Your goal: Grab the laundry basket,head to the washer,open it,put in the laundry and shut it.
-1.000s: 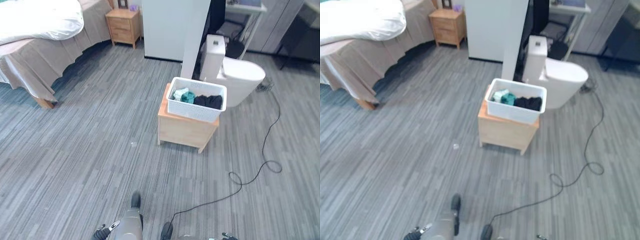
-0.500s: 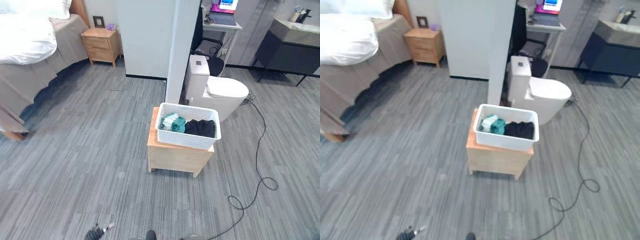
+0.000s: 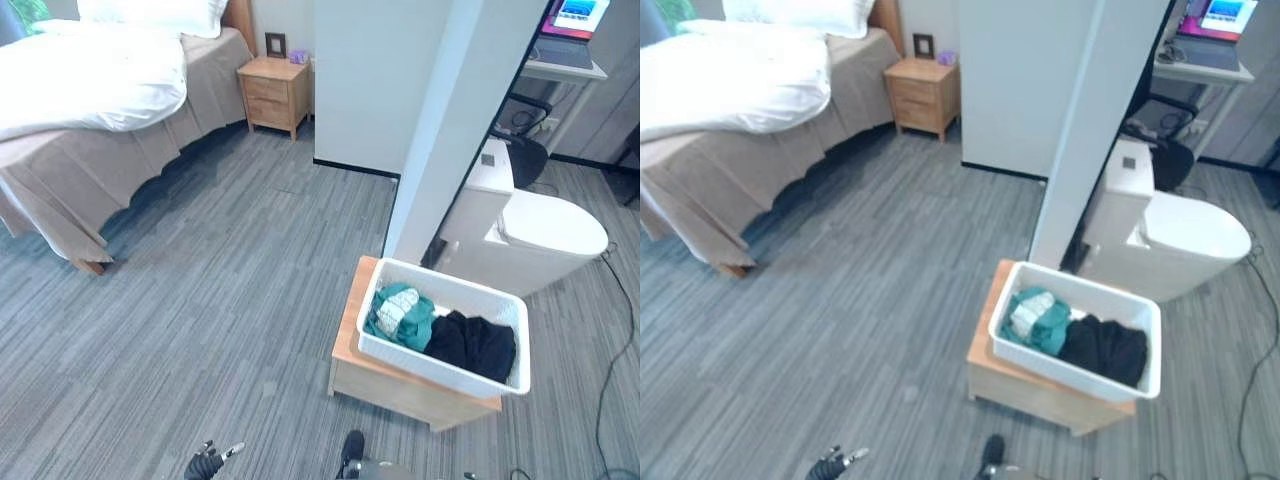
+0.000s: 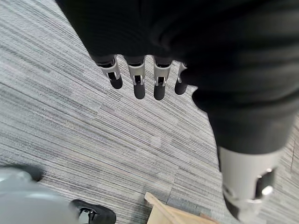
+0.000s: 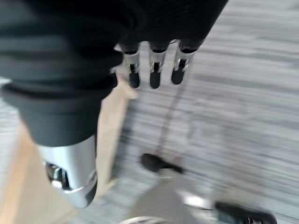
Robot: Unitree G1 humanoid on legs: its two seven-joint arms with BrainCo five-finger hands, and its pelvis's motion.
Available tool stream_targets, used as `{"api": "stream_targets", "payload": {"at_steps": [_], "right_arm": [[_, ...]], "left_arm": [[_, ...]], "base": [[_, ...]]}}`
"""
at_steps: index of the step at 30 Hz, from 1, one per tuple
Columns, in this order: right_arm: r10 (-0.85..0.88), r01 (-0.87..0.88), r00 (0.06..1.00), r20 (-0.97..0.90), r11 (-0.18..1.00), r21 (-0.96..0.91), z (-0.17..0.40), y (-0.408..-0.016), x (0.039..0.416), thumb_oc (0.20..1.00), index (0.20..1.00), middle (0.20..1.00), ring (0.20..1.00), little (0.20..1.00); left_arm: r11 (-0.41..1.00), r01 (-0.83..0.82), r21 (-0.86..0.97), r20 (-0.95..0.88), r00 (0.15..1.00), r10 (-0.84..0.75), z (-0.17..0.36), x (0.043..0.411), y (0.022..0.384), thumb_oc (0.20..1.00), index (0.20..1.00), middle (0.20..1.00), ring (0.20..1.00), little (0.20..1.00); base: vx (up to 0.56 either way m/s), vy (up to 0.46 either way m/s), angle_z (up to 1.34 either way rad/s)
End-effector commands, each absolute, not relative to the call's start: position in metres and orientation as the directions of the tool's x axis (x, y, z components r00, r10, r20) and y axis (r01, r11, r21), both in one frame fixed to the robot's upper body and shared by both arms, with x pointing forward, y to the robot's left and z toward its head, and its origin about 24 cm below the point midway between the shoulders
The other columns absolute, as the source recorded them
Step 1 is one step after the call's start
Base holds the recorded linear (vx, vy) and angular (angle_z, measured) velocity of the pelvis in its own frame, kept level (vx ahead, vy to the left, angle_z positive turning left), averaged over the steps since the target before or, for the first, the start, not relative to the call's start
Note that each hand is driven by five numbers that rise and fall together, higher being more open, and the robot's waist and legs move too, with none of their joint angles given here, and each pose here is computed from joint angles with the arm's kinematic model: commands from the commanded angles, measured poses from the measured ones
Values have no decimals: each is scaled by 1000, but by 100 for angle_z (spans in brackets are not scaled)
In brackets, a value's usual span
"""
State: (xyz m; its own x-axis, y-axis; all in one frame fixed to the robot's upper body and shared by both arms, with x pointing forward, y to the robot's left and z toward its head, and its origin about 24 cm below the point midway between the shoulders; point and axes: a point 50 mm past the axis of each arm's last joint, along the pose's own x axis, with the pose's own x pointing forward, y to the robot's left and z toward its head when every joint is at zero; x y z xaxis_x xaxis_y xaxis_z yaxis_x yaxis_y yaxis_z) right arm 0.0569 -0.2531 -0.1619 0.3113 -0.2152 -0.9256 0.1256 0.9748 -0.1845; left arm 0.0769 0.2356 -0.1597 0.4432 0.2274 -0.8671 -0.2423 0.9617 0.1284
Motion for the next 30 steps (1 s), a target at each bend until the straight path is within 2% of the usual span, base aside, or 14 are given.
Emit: {"api": "stream_targets", "payload": {"at_steps": [1, 2, 3, 5, 9, 12, 14, 16, 23, 24, 25, 26, 27, 30], "right_arm": [[-260, 200, 313, -914, 958, -204, -159, -263, 56, 1000, 1000, 1000, 1000, 1000], [-395, 386, 300, -869, 883, -268, -149, -292, 59, 1000, 1000, 1000, 1000, 1000], [-395, 386, 299, -869, 883, -268, -149, -292, 59, 1000, 1000, 1000, 1000, 1000], [-504, 511, 239, -830, 792, -334, -138, -322, 51, 1000, 1000, 1000, 1000, 1000], [-579, 599, 170, -797, 703, -383, -128, -344, 41, 1000, 1000, 1000, 1000, 1000], [-631, 712, 65, -773, 572, -408, -114, -369, 26, 1000, 1000, 1000, 1000, 1000], [-646, 719, 65, -761, 559, -413, -110, -375, 29, 1000, 1000, 1000, 1000, 1000], [-665, 707, 150, -732, 589, -391, -103, -378, 67, 1000, 1000, 1000, 1000, 1000], [-692, 722, 241, -681, 596, -351, -92, -387, 84, 1000, 1000, 1000, 1000, 1000], [-703, 714, 283, -653, 609, -346, -87, -390, 93, 1000, 1000, 1000, 1000, 1000], [-723, 678, 381, -576, 642, -358, -72, -396, 113, 1000, 1000, 1000, 1000, 1000], [-723, 677, 380, -577, 642, -359, -72, -395, 113, 1000, 1000, 1000, 1000, 1000], [-747, 648, 469, -471, 654, -390, -48, -405, 129, 1000, 1000, 1000, 1000, 1000], [-766, 642, 529, -366, 643, -417, -24, -414, 141, 1000, 1000, 1000, 1000, 1000]], "left_arm": [[952, -274, 133, -805, 531, 265, -147, 109, 252, 1000, 1000, 1000, 1000, 1000], [941, -333, 54, -733, 627, 264, -136, 136, 247, 1000, 1000, 1000, 1000, 1000], [941, -333, 54, -734, 627, 264, -136, 136, 247, 1000, 1000, 1000, 1000, 1000], [967, -254, 20, -672, 713, 201, -123, 152, 241, 1000, 1000, 1000, 1000, 1000], [979, -204, -27, -632, 762, 141, -115, 158, 233, 1000, 1000, 1000, 1000, 1000], [994, -100, -37, -583, 811, 60, -102, 167, 230, 1000, 1000, 1000, 1000, 1000], [996, -85, -35, -569, 821, 50, -98, 169, 230, 1000, 1000, 1000, 1000, 1000], [996, -89, -21, -520, 852, 65, -85, 180, 238, 1000, 1000, 1000, 1000, 1000], [996, -94, 4, -472, 877, 85, -72, 188, 246, 1000, 1000, 1000, 1000, 1000], [995, -94, 12, -455, 886, 90, -68, 190, 248, 1000, 1000, 1000, 1000, 1000], [996, -93, 17, -429, 899, 91, -61, 189, 252, 1000, 1000, 1000, 1000, 1000], [996, -93, 17, -430, 898, 91, -61, 189, 252, 1000, 1000, 1000, 1000, 1000], [996, -87, 29, -424, 901, 91, -56, 186, 255, 1000, 1000, 1000, 1000, 1000], [996, -77, 34, -413, 907, 84, -53, 186, 254, 1000, 1000, 1000, 1000, 1000]], "base": [[90, -347, -44], [32, -238, -39], [80, -178, -8], [112, 49, -8], [105, 114, -22], [113, 179, -57], [4, 115, -42], [-112, 101, -113], [-26, -129, -48], [-18, -323, 15], [-18, -326, 24], [-35, -497, 17], [-26, -390, 10], [-30, -307, 12]]}}
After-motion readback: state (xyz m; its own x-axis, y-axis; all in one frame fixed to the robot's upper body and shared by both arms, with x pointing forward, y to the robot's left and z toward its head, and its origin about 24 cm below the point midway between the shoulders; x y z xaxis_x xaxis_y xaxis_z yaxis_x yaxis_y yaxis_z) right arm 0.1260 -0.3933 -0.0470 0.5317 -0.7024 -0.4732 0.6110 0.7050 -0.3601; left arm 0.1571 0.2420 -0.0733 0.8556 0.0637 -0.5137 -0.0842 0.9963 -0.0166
